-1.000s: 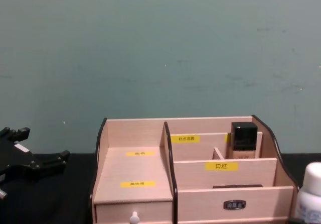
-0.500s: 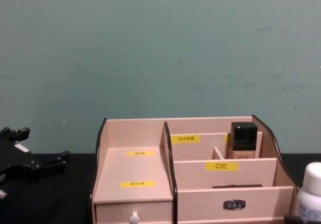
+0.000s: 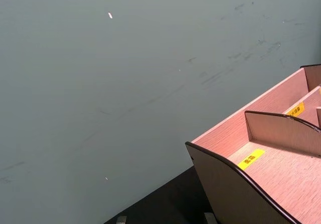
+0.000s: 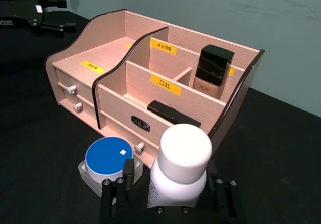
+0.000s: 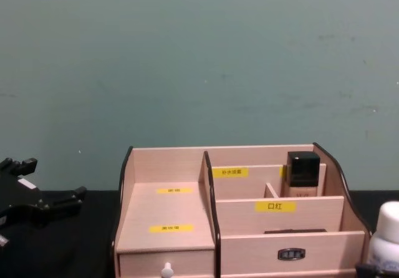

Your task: Pick up the facial cleanser and watermelon frost from the table and place them into the tiered storage box.

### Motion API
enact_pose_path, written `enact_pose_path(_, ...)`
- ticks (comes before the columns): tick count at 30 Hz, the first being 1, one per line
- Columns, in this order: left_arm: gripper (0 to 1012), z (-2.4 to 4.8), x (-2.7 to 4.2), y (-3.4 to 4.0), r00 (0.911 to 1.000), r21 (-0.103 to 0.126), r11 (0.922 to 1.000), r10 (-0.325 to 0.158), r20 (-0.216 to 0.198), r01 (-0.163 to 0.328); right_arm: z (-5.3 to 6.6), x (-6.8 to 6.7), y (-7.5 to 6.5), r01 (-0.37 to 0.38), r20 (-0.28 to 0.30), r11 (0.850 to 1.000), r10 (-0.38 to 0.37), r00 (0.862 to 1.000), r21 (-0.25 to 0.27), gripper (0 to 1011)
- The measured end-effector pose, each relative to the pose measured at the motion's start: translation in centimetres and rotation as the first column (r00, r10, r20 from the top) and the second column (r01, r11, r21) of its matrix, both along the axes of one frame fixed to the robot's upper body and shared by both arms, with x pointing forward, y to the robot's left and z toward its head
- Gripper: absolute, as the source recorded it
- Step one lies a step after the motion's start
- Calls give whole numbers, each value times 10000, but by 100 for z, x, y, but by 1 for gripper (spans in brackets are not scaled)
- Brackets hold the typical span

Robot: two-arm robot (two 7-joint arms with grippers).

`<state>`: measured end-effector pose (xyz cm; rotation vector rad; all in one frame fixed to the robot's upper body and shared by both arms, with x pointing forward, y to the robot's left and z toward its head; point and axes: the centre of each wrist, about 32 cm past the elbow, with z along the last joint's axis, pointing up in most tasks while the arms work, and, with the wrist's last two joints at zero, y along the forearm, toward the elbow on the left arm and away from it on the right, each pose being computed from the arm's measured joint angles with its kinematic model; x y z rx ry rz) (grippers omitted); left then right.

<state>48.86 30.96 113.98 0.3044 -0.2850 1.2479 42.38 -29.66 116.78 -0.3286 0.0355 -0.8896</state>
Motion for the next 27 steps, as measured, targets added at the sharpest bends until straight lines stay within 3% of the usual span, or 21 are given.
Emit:
enact_pose_path(9, 1001, 0, 0, 0, 10000, 0, 10000, 0, 0, 0, 1, -1, -1, 2, -7, 10000, -2, 10000, 4, 606)
enact_pose_path(27, 1001, 0, 0, 0, 10000, 0, 10000, 0, 0, 0, 5, -1, -3, 2, -4, 10000, -2, 10000, 25, 602)
